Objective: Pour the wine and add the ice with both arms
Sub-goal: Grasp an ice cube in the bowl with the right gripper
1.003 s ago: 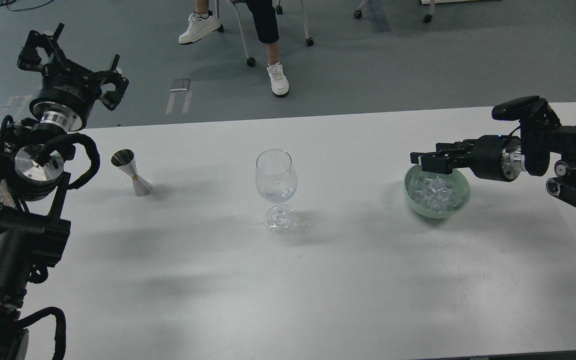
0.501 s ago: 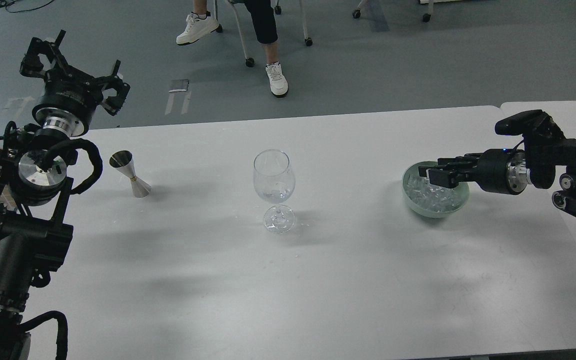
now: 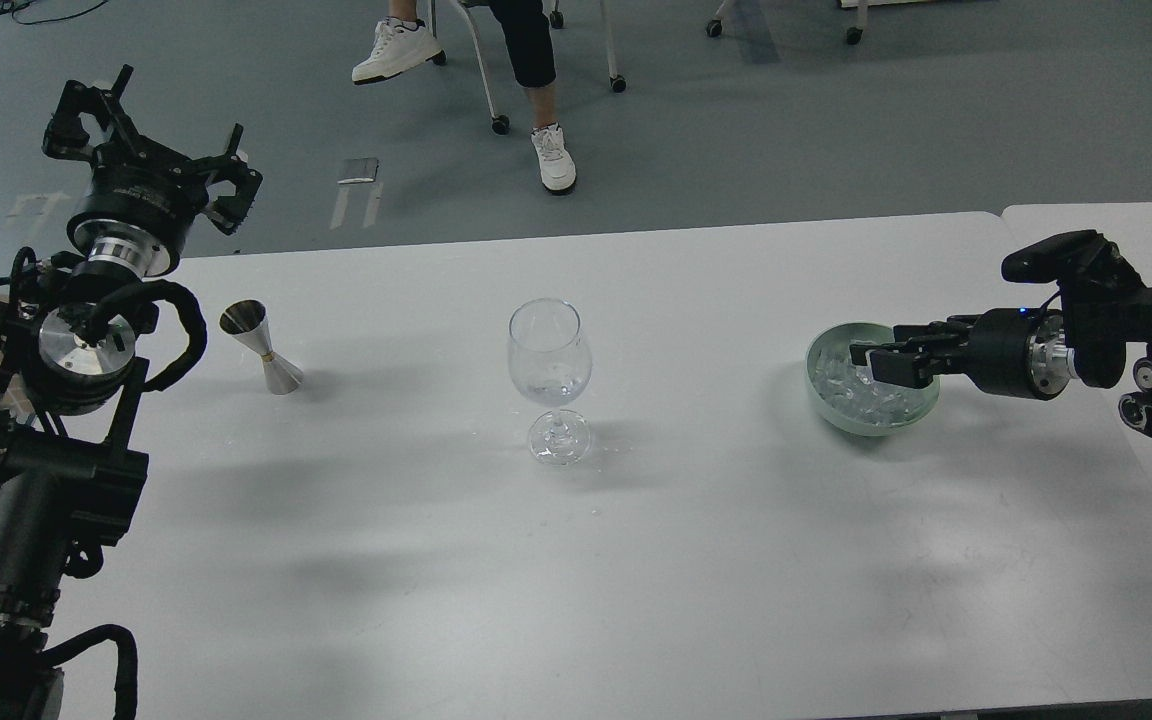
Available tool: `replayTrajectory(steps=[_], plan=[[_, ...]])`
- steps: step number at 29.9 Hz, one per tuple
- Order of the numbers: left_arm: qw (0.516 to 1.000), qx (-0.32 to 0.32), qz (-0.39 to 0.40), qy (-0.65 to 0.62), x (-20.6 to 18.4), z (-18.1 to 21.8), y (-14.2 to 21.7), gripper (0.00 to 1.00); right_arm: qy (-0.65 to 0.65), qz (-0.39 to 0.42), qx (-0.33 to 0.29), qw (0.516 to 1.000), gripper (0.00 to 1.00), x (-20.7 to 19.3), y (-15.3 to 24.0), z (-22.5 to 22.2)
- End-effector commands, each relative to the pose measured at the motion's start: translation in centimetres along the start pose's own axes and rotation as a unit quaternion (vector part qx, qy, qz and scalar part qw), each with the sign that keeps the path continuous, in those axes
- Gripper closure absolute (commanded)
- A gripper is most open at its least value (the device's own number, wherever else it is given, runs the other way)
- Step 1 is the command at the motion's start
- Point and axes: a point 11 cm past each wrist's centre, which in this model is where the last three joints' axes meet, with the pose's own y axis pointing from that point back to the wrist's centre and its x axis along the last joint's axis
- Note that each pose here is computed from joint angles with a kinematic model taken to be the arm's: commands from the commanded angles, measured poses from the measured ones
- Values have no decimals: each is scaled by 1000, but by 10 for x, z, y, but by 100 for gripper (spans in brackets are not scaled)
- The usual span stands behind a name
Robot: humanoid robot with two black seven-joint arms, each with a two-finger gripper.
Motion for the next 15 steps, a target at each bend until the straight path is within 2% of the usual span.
replayTrajectory(steps=[1,15], plan=[[1000,0,2,0,1,0,1,4,-4,-6,-2,1000,37,-7,-1,1],[1000,0,2,6,1,-4,1,4,-7,-8,-25,1000,37,-15,-3,7]])
